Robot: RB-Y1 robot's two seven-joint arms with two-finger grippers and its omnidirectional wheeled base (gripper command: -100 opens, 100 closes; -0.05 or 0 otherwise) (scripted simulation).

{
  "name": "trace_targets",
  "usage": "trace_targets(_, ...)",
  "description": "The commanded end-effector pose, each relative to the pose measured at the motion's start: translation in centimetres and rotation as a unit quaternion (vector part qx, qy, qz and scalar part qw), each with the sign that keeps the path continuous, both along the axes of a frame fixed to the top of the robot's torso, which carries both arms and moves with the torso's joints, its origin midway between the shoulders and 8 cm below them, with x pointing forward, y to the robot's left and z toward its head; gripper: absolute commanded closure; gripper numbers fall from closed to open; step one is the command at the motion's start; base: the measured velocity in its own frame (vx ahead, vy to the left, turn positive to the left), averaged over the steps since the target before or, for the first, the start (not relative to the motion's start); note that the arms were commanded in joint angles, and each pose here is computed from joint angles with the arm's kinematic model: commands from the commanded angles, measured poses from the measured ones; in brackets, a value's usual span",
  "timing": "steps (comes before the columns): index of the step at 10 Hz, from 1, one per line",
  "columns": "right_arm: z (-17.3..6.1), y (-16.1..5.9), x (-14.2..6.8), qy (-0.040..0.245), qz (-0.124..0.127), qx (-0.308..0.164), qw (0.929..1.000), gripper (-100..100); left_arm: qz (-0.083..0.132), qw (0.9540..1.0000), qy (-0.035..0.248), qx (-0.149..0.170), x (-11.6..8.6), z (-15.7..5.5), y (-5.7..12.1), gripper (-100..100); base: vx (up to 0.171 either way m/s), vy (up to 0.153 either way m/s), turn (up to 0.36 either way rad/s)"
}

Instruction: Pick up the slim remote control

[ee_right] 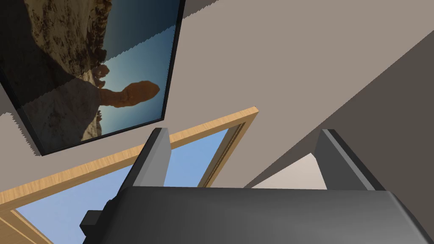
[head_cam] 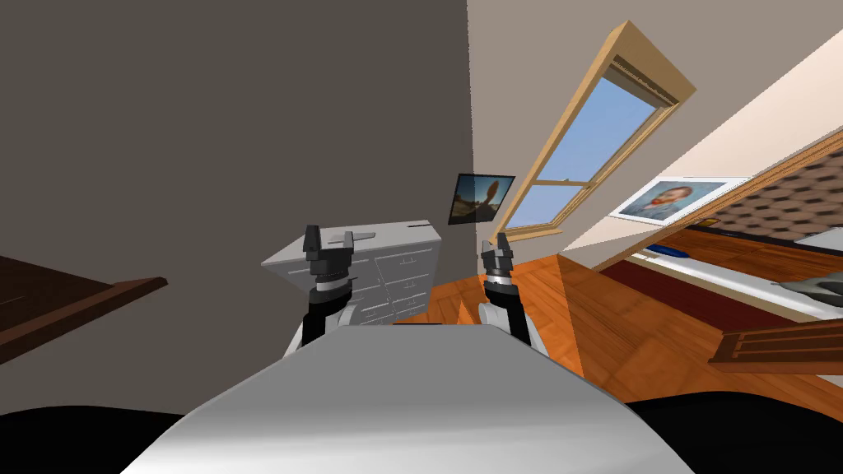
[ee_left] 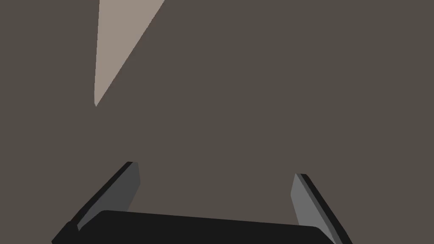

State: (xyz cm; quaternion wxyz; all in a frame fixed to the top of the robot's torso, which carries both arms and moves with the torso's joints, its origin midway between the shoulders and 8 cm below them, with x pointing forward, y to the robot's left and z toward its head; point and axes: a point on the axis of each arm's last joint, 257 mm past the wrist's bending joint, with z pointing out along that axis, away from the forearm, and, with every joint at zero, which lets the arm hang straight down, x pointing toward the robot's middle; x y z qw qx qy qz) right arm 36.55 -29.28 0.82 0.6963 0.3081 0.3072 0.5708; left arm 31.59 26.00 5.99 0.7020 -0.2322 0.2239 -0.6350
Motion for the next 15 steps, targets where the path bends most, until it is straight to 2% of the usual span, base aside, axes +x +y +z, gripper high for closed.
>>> trace_targets(1, 0.0, 0.0, 0.0, 0.000, 0.000, 0.000, 1.0000, 0, -0.005, 0.9999, 0.006, 0.015, 0.7, 0.0, -0.3, -100, -0.016, -0.010, -0.019)
trace_targets(5, 0.0, 0.0, 0.0, 0.000, 0.000, 0.000, 1.0000, 0, -0.006, 0.9970, 0.037, 0.068, 4.6, -0.3, -0.6, -100, -0.057, -0.038, -0.045)
trace_targets(6, 0.0, 0.0, 0.0, 0.000, 0.000, 0.000, 1.0000, 0, -0.008, 0.9971, 0.035, 0.067, 5.0, 0.2, -0.8, -100, -0.044, -0.033, -0.012)
trace_targets(7, 0.0, 0.0, 0.0, 0.000, 0.000, 0.000, 1.0000, 0, -0.003, 0.9955, 0.049, 0.080, 6.4, 0.0, -0.6, -100, -0.033, -0.043, -0.031)
trace_targets(8, 0.0, 0.0, 0.0, 0.000, 0.000, 0.000, 1.0000, 0, -0.005, 0.9958, 0.045, 0.080, 6.6, 0.4, -0.7, -100, -0.029, -0.032, -0.022)
trace_targets(9, 0.0, 0.0, 0.0, 0.000, 0.000, 0.000, 1.0000, 0, 0.002, 0.9938, 0.060, 0.093, 8.1, 0.1, -0.3, -100, -0.048, -0.035, -0.063)
trace_targets(10, 0.0, 0.0, 0.0, 0.000, 0.000, 0.000, 1.0000, 0, 0.001, 0.9941, 0.057, 0.093, 8.3, 0.6, -0.5, -100, -0.043, -0.026, -0.018)
trace_targets(11, 0.0, 0.0, 0.0, 0.000, 0.000, 0.000, 1.0000, 0, 0.010, 0.9916, 0.074, 0.105, 9.9, 0.2, 0.0, -100, -0.051, -0.031, -0.036)
trace_targets(12, 0.0, 0.0, 0.0, 0.000, 0.000, 0.000, 1.0000, 0, 0.008, 0.9920, 0.070, 0.104, 10.2, 0.9, -0.2, -100, -0.039, -0.026, -0.027)
trace_targets(13, 0.0, 0.0, 0.0, 0.000, 0.000, 0.000, 1.0000, 0, 0.019, 0.9893, 0.086, 0.116, 11.8, 0.5, 0.5, -100, -0.037, -0.040, -0.053)
trace_targets(14, 0.0, 0.0, 0.0, 0.000, 0.000, 0.000, 1.0000, 0, 0.018, 0.9895, 0.086, 0.115, 12.3, 1.1, 0.3, -100, -0.030, -0.031, -0.021)
trace_targets(15, 0.0, 0.0, 0.0, 0.000, 0.000, 0.000, 1.0000, 0, 0.030, 0.9860, 0.105, 0.126, 13.7, 0.5, 1.3, -100, -0.039, -0.032, -0.053)
